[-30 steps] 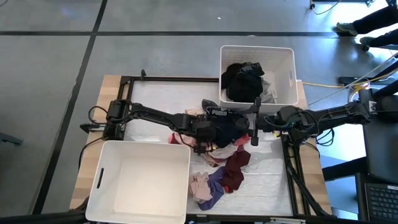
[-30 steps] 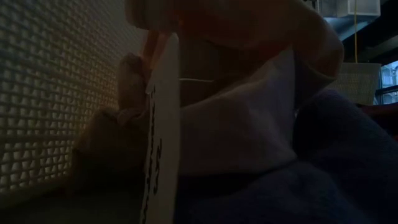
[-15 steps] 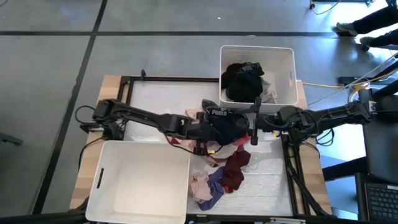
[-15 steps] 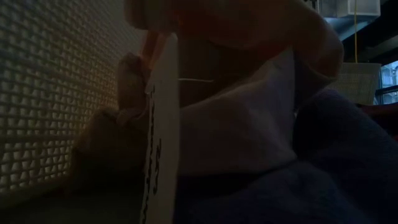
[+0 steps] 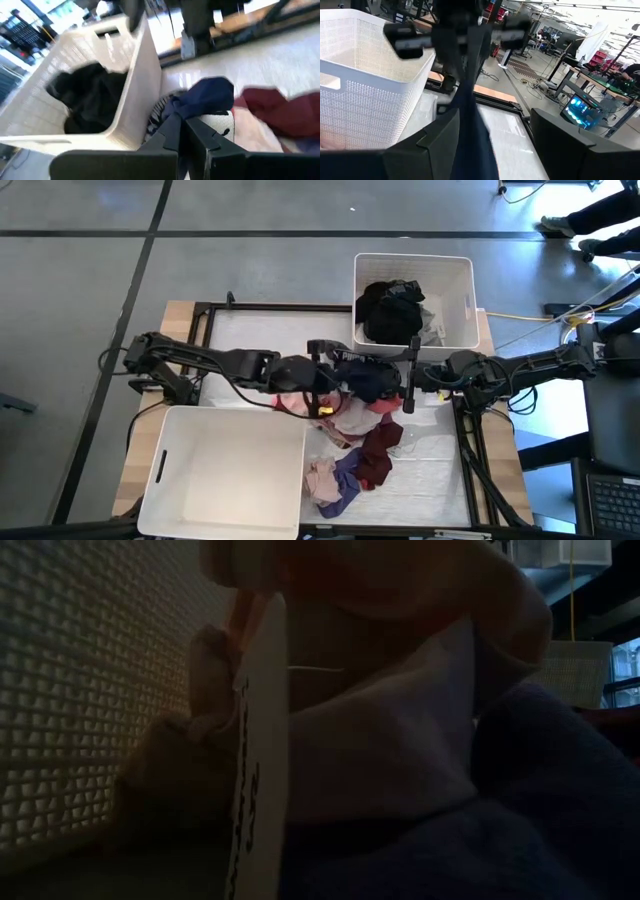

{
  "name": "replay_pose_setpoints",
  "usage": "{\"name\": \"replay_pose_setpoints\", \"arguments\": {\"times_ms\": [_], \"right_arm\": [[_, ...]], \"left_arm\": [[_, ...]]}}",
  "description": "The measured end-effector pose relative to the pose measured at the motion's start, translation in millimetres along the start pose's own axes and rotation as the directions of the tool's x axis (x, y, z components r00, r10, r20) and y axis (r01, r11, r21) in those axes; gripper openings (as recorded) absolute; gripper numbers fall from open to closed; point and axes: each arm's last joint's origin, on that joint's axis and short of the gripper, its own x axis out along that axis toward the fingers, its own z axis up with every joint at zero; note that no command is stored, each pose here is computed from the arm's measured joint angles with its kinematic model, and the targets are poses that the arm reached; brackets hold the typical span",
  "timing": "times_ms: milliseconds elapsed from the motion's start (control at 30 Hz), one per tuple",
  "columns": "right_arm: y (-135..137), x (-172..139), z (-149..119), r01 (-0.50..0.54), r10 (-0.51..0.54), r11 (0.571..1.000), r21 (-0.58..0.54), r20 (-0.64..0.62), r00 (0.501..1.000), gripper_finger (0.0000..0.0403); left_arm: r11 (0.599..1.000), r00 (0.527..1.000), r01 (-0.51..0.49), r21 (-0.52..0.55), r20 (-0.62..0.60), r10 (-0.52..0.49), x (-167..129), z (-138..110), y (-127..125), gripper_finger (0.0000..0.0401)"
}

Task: Sort clothes
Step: Put the blue underwear into the bottom white laundry bin

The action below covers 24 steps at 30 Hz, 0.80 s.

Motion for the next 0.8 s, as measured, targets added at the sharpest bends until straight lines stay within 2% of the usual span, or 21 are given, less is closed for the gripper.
{"name": "replay_pose_setpoints", "arguments": {"times_ms": [233,800], "right_arm": [[0,0,-1,-0.002,0.002,1.000,-0.002,-0.006,1.000,0.0244],[0,0,-1,-0.004,0.004,1.000,-0.006,-0.014,1.000,0.0244]], "left_arm": [[0.999,0.995,-0.032,0.019,0.090,0.030,-14,11,10,0.0002],[0.996,0.961,-0.087,-0.034,0.260,0.093,-65,31,35,0.0007]]}}
